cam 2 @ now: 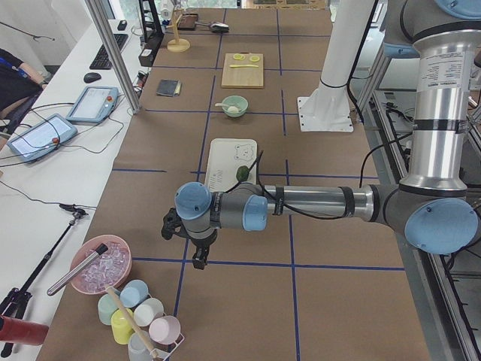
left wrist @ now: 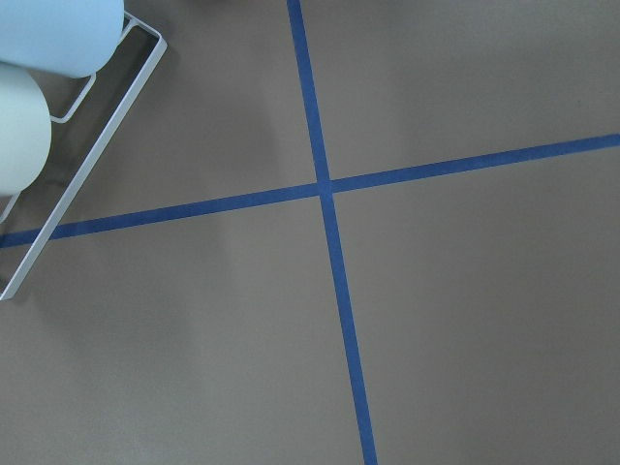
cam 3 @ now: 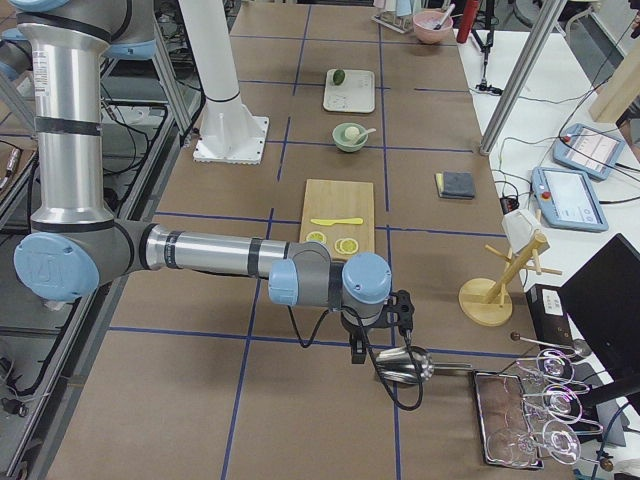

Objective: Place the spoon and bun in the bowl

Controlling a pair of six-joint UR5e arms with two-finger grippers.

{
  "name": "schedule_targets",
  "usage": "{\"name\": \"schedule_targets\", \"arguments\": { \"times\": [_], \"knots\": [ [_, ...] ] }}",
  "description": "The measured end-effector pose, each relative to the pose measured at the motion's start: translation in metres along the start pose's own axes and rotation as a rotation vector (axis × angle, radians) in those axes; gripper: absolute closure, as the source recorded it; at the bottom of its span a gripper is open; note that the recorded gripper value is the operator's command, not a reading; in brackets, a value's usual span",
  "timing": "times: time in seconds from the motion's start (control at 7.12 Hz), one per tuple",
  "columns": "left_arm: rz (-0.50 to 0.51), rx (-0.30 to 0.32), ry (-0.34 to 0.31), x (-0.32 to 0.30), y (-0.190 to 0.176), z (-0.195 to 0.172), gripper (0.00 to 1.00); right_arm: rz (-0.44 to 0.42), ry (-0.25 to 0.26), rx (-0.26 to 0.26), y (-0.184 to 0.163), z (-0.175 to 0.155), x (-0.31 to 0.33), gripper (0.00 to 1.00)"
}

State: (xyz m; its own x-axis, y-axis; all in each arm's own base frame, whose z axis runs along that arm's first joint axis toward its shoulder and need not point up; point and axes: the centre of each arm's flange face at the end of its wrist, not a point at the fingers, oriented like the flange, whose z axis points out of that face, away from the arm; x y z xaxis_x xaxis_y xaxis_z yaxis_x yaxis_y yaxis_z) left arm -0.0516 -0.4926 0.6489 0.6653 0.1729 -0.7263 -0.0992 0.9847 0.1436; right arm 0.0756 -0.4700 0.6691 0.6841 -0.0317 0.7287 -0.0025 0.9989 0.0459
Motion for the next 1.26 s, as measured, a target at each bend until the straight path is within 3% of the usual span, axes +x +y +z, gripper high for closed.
{"name": "schedule_targets", "arguments": {
  "times": [1.26],
  "knots": [
    [0.002, 0.003, -0.002, 0.0014, -0.0006, -0.0017, 0.0, -0.011, 0.003, 0.01, -0.0039, -0.0038, -0.0035, 0.0]
  ]
}}
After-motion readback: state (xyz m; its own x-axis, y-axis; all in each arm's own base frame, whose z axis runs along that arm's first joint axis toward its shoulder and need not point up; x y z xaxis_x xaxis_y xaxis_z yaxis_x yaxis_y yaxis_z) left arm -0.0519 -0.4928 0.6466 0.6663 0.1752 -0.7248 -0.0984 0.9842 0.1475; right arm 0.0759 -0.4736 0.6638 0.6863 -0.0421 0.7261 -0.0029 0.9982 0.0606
